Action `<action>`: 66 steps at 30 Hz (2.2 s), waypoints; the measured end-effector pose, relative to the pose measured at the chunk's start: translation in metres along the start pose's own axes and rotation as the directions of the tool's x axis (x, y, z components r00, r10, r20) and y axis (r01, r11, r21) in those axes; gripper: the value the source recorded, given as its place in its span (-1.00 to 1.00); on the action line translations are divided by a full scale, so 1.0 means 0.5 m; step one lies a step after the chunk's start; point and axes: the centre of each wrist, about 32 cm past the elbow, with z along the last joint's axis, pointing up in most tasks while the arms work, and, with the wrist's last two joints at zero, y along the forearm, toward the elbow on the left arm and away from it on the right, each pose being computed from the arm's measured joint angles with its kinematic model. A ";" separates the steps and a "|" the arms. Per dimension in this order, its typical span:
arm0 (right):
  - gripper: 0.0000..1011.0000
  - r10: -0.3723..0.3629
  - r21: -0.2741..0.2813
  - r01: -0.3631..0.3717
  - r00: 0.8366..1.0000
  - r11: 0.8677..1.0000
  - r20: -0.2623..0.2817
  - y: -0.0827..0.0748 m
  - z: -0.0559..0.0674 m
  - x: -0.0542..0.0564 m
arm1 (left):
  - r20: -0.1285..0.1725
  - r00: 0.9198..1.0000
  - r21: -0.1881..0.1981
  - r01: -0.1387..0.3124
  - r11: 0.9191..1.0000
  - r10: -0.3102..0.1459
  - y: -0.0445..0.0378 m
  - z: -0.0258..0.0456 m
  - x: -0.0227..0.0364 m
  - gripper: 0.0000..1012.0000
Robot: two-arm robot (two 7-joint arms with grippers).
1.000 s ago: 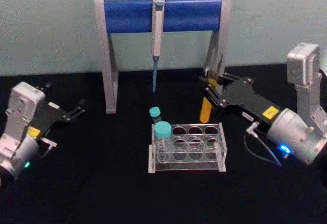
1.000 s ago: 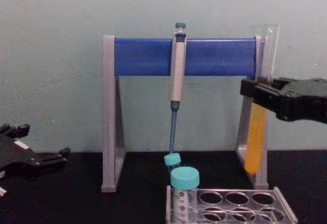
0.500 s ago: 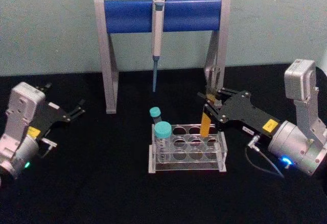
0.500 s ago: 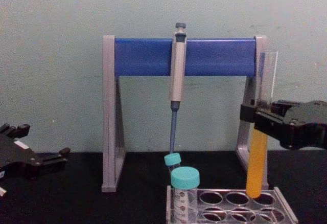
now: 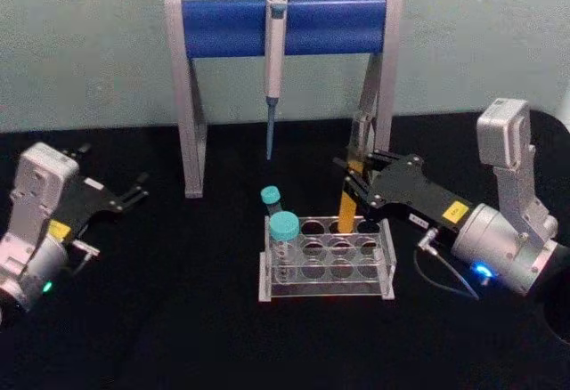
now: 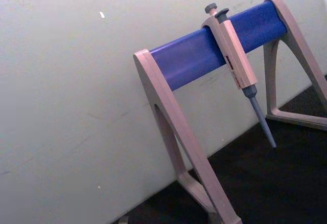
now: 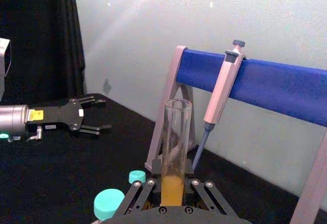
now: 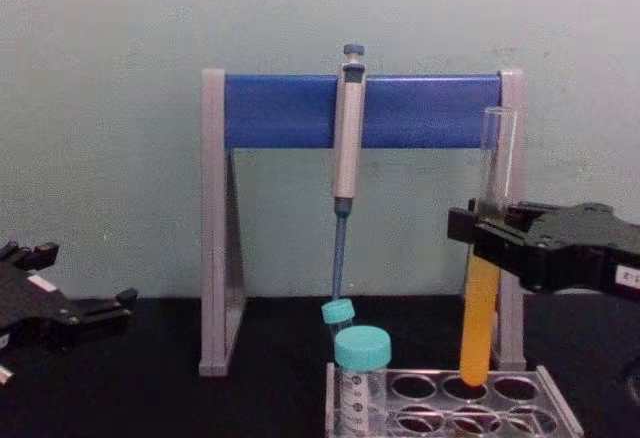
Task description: Pick up the test tube from the test tube rack, shake it, then place it back into the test tube rack.
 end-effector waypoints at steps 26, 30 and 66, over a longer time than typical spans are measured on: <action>-0.55 -0.022 -0.033 0.021 0.999 0.999 -0.026 0.013 -0.029 0.005 | 0.000 1.000 0.000 0.000 1.000 0.000 0.000 0.000 0.000 0.98; -0.55 -0.023 -0.041 0.021 0.999 0.999 -0.032 0.015 -0.034 0.004 | 0.000 1.000 0.000 0.000 1.000 0.000 0.000 0.000 0.000 0.98; -0.55 -0.031 -0.101 0.026 0.999 0.995 -0.045 0.020 -0.075 -0.005 | 0.000 1.000 0.000 0.000 1.000 0.000 0.000 0.000 0.000 0.98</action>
